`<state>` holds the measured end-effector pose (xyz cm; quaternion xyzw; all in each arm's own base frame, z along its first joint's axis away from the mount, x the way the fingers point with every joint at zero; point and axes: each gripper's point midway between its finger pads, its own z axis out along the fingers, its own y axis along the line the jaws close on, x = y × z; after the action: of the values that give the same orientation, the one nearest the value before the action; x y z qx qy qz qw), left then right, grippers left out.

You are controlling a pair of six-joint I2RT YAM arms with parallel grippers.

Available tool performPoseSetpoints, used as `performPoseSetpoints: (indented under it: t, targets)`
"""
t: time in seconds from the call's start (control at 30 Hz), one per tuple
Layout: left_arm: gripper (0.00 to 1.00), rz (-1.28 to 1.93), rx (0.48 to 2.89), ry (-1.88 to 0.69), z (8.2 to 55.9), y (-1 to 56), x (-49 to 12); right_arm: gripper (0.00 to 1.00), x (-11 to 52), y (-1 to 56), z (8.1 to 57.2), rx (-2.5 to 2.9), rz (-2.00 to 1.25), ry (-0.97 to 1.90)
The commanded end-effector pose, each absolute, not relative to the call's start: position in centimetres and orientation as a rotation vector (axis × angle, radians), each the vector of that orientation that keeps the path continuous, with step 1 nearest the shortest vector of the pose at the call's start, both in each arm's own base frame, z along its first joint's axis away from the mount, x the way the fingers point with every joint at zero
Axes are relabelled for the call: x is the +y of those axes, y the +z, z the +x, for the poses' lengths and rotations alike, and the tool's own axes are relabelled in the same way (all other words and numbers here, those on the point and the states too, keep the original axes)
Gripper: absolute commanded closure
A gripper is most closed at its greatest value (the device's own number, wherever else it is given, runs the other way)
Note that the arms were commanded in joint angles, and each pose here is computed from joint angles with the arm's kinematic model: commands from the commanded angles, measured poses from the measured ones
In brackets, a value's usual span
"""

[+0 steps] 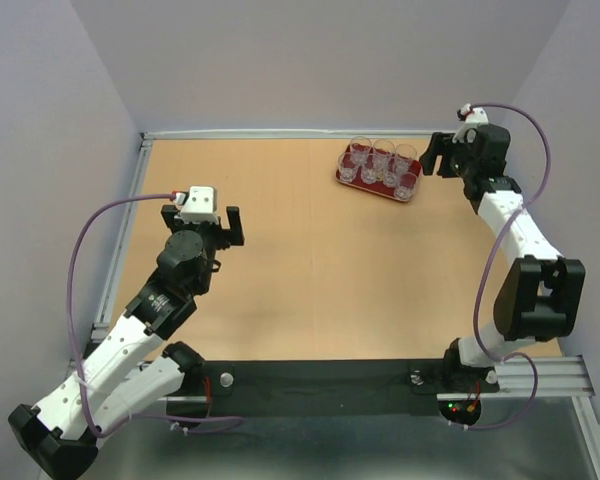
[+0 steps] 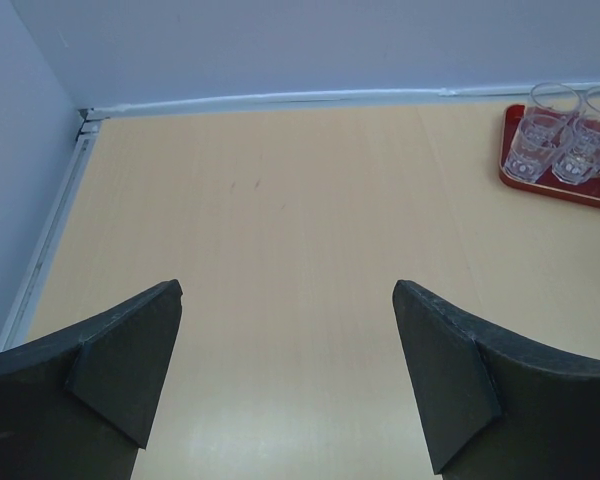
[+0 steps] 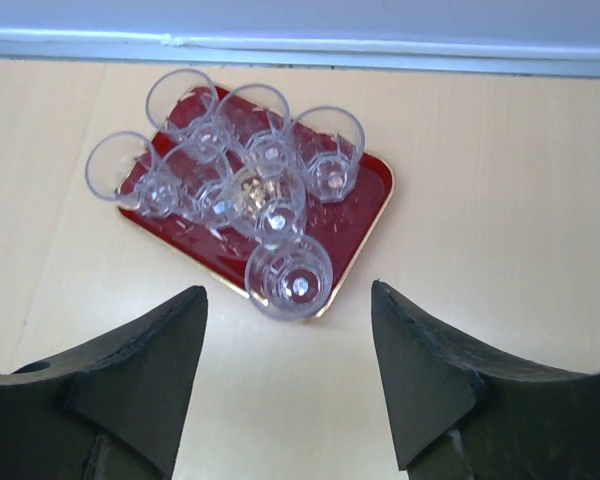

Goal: Place the glasses into the tray

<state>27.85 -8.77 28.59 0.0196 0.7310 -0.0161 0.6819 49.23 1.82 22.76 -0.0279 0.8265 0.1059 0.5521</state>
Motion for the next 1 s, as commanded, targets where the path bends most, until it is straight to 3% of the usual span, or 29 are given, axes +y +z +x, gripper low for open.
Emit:
performPoseSetpoints:
  t: [0.0,0.2,0.6,0.97]
  targets:
    - [0.01,-0.005,1.584,-0.043,27.9,30.0,-8.2,0.22,1.5,24.1,46.7,1.909,-0.112,0.212]
    - [0.01,-0.031,1.579,-0.035,27.8,30.1,-7.8,0.0,0.7,26.2,42.6,1.846,-0.119,0.125]
    - [0.01,-0.155,1.559,-0.026,28.4,30.6,-5.6,0.0,-2.2,27.2,37.3,1.773,0.112,0.001]
    - [0.01,-0.269,1.592,0.022,30.2,29.3,-2.2,0.0,-8.3,25.5,34.1,1.741,0.429,-0.298]
